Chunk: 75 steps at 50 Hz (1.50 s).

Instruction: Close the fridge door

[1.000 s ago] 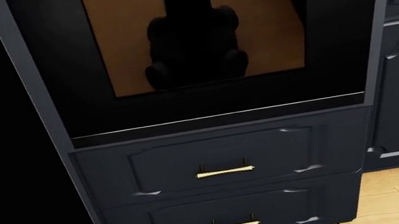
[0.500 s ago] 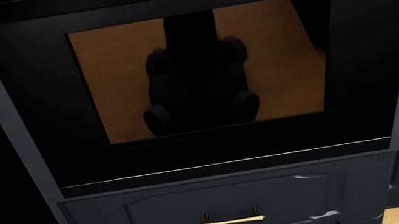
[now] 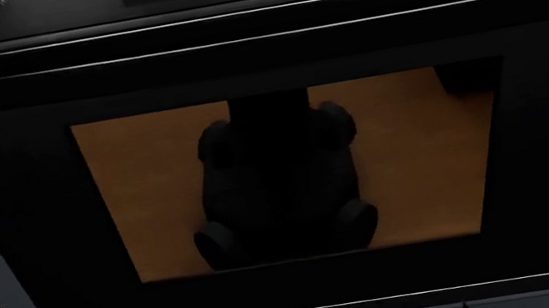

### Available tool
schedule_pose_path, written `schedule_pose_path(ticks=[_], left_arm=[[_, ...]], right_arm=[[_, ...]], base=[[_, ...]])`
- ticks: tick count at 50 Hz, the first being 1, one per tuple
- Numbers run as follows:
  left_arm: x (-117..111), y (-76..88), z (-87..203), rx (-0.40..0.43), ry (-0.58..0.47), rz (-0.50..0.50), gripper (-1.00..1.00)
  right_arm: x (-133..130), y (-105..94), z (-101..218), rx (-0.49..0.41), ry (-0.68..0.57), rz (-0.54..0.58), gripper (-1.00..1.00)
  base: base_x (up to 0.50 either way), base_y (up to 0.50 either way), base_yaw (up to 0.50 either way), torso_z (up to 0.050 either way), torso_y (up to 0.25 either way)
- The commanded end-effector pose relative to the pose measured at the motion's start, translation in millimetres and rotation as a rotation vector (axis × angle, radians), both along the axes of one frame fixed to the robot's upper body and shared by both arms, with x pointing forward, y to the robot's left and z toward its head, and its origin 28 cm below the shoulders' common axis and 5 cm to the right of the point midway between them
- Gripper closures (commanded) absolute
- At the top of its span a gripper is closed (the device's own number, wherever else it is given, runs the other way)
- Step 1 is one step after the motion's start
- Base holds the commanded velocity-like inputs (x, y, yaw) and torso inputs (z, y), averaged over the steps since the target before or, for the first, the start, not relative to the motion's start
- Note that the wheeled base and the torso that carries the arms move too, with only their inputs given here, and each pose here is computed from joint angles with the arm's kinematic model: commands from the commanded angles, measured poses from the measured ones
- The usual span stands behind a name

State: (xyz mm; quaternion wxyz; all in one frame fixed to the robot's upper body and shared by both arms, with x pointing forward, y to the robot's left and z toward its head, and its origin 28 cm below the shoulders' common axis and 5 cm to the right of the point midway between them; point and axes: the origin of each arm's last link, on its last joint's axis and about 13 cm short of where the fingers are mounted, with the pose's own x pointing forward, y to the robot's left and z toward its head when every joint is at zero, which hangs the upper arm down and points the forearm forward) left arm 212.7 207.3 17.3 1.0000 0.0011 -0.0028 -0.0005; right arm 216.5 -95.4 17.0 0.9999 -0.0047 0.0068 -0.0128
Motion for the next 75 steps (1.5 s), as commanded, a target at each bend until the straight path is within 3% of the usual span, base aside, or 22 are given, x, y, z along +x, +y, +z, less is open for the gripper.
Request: schedule_pose_path(ticks=[1,17,21,25,31,38,46,60,67,75], left_arm=[[0.2,0.0,0.6,0.0,-0.001,0.0,-1.0],[0.6,1.5,2.0,-0.007,-0.001,0.008,-1.0],[1.2,12.3,14.9,-0.007,-0.021,0.072,-1.0],[-1.4,30.9,42.7,0.001,-0.067,0.124,-1.0],[-4.2,82.9,91.3,0.018,-0.103,0.294,-1.0],[-7.1,127.8,136.6,0.005,-0.098,0.385,-1.0],[-8.0,169.1,151.6,-0.032,-0.082,0.542,-1.0],[22.6,214.7,143.4,0.036,-0.019,0.703,-1.0],[53.0,230.5,171.4,0.091,-0.068,0.748,-1.0],[95.0,256.4,236.2,0.161,-0.136,0.833,-1.0]], right_arm=[[0.3,0.0,-0.1,0.0,-0.002,-0.001,-1.0],[0.4,0.7,-0.6,-0.008,-0.013,0.002,-1.0],[1.3,1.6,-1.3,-0.003,-0.009,0.004,-1.0],[2.3,3.4,-1.7,0.001,-0.01,0.008,-1.0],[2.6,7.4,-1.4,0.014,-0.012,0.011,-1.0],[2.9,10.2,-0.7,0.023,-0.016,0.01,-1.0],[2.7,10.9,0.3,0.026,-0.019,0.01,-1.0],[4.0,11.7,0.2,0.036,-0.026,0.009,-1.0],[5.0,10.9,-1.0,0.038,-0.029,0.003,-1.0],[6.7,11.3,-0.7,0.046,-0.033,0.001,-1.0]], base=[[0.5,0.0,0.0,0.0,0.0],[0.35,0.0,0.0,0.0,0.001],[0.0,0.0,0.0,0.0,0.0],[0.0,0.0,0.0,0.0,0.0],[0.0,0.0,0.0,0.0,0.002],[0.0,0.0,0.0,0.0,0.0],[0.0,0.0,0.0,0.0,0.0],[0.0,0.0,0.0,0.0,0.001],[0.0,0.0,0.0,0.0,0.0],[0.0,0.0,0.0,0.0,0.0]])
